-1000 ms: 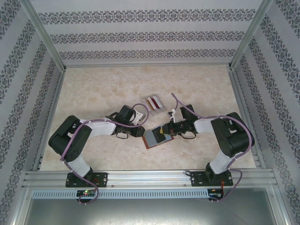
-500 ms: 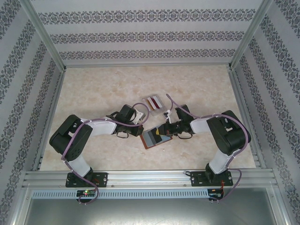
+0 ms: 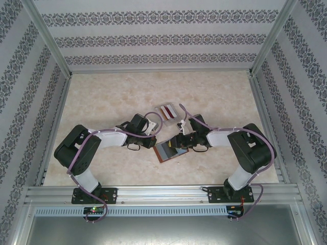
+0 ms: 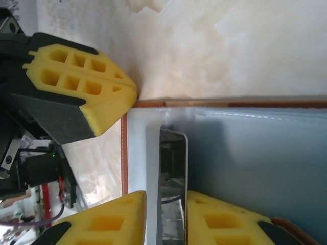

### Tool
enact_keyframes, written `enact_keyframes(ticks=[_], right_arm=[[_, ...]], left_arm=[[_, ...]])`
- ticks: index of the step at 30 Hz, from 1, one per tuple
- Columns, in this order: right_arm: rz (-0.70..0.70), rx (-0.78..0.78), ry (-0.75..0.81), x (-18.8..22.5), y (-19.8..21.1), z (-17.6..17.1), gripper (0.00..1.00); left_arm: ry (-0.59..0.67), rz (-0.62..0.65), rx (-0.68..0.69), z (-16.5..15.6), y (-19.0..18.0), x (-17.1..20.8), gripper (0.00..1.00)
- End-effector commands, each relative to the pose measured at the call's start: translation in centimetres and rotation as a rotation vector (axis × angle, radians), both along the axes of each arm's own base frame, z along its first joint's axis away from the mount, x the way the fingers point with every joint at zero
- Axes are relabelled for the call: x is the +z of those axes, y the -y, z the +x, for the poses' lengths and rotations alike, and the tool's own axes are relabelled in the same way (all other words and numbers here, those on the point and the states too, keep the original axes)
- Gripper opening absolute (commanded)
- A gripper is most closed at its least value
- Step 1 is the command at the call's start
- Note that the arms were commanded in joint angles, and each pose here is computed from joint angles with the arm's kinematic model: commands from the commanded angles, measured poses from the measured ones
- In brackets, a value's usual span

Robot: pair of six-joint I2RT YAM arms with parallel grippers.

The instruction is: Put the credit cards into the card holder

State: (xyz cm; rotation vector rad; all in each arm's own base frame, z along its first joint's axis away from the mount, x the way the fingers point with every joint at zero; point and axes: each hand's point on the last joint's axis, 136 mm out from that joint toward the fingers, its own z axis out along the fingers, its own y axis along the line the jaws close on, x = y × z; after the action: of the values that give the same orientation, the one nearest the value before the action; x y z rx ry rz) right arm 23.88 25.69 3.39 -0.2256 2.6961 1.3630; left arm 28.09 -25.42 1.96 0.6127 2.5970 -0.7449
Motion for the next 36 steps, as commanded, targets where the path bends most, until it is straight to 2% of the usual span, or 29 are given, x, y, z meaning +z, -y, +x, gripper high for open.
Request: enact_keyframes(ticks=[1,7,10,13,17,22,28,31,36], right_arm=[[-0.101,-0.001,0.0,-1.0,1.1,-0.5,0.29],[-0.114,0.009,-0.014,-1.7,1.0,-0.7,0.24],[-0.117,-0.013,-0.007,-1.7,0.9,-0.5,0.15],[-0.124,-0.049,0.025,-1.4,1.0,0.2,0.11],[-0.122,-0.088,0.051,-1.3,0.8,0.8,0.09],[-0.107,-0.118,0.059,-1.8,0.3,1.3,0.07],[-0.08,-0.044,0.03,-2.1,-1.5,0.2,0.13],[-0.082,-0.028,0.024,-2.2,-1.6,-0.4,0.19],[-0.154,-0.021,0.049,-1.8,-0.1,-0.4,0.29]], left_arm=[[-0.034,0.041,0.008,-0.5,-0.5,-0.9,0.02],[-0.035,0.046,0.008,-0.6,-0.5,-1.0,0.02],[-0.033,0.036,0.003,-0.6,-0.4,-0.7,0.02],[-0.013,0.041,-0.006,-1.0,-0.8,0.1,0.08],[0.078,0.052,0.015,-0.7,-1.8,1.5,0.15],[0.002,-0.03,-0.041,-1.6,-0.1,0.9,0.14],[-0.073,-0.057,-0.066,-2.1,0.9,0.1,0.11],[-0.058,0.045,-0.019,-1.5,-0.7,-1.0,0.06],[-0.054,0.106,0.019,-0.9,-1.6,-1.8,0.0]])
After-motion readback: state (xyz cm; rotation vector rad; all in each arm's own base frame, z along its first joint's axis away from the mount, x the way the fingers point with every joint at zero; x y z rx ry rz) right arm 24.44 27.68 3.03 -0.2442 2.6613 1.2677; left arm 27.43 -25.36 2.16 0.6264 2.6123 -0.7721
